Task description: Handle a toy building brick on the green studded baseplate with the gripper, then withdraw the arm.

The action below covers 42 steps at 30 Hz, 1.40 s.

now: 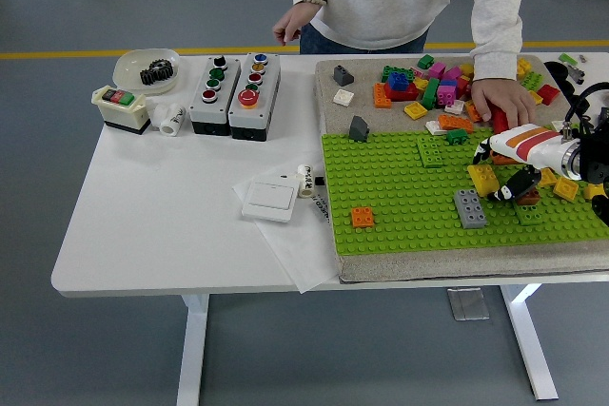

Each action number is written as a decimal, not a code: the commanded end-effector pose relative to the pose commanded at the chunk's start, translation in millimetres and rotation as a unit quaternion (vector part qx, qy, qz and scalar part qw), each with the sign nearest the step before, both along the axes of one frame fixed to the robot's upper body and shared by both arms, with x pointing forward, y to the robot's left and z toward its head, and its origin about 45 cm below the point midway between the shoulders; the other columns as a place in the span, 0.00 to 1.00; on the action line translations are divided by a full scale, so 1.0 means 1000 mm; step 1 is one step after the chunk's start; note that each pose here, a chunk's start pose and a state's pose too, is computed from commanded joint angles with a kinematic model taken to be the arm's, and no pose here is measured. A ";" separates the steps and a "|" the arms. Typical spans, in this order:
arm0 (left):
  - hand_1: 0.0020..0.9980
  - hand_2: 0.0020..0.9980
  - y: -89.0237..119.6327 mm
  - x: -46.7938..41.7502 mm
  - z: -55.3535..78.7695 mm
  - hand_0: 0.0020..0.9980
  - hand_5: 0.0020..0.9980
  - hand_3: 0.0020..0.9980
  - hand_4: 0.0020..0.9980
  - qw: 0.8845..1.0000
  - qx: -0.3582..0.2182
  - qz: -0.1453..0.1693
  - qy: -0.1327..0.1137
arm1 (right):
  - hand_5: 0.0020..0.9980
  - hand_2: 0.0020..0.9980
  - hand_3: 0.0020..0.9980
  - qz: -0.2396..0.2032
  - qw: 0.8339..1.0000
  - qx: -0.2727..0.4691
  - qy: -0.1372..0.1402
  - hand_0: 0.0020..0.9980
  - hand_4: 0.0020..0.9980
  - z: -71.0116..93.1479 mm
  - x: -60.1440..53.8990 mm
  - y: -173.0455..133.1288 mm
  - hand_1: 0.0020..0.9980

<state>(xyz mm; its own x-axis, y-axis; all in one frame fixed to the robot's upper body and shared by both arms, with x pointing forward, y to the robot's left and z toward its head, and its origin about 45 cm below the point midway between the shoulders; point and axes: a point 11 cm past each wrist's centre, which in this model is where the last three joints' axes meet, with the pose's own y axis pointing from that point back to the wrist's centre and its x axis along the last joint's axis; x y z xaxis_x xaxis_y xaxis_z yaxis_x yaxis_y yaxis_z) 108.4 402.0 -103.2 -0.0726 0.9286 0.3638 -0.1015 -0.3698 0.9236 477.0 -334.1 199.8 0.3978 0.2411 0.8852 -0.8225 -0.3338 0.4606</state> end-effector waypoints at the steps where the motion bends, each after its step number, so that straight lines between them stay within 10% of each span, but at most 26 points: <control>1: 0.82 0.80 0.000 0.0002 0.000 0.82 0.61 0.65 0.72 1.000 0.000 0.000 0.000 | 0.35 0.65 0.57 0.000 1.000 0.000 0.000 0.65 0.82 0.000 0.000 -0.001 0.65; 42: 0.82 0.80 -0.001 -0.0051 -0.002 0.82 0.62 0.65 0.72 1.000 -0.002 0.005 0.002 | 0.35 0.60 0.53 0.016 1.000 0.002 -0.010 0.60 0.75 0.007 -0.004 -0.007 0.59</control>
<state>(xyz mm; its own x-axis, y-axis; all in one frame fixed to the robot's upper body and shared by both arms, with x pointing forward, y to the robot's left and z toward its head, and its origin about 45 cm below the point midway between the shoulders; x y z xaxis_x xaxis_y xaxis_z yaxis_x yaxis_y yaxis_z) 103.3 401.3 -104.7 -0.0798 0.9295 0.3600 -0.0938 -0.3666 0.9256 473.4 -340.9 206.9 0.3728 0.2504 0.8935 -0.8203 -0.3612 0.4434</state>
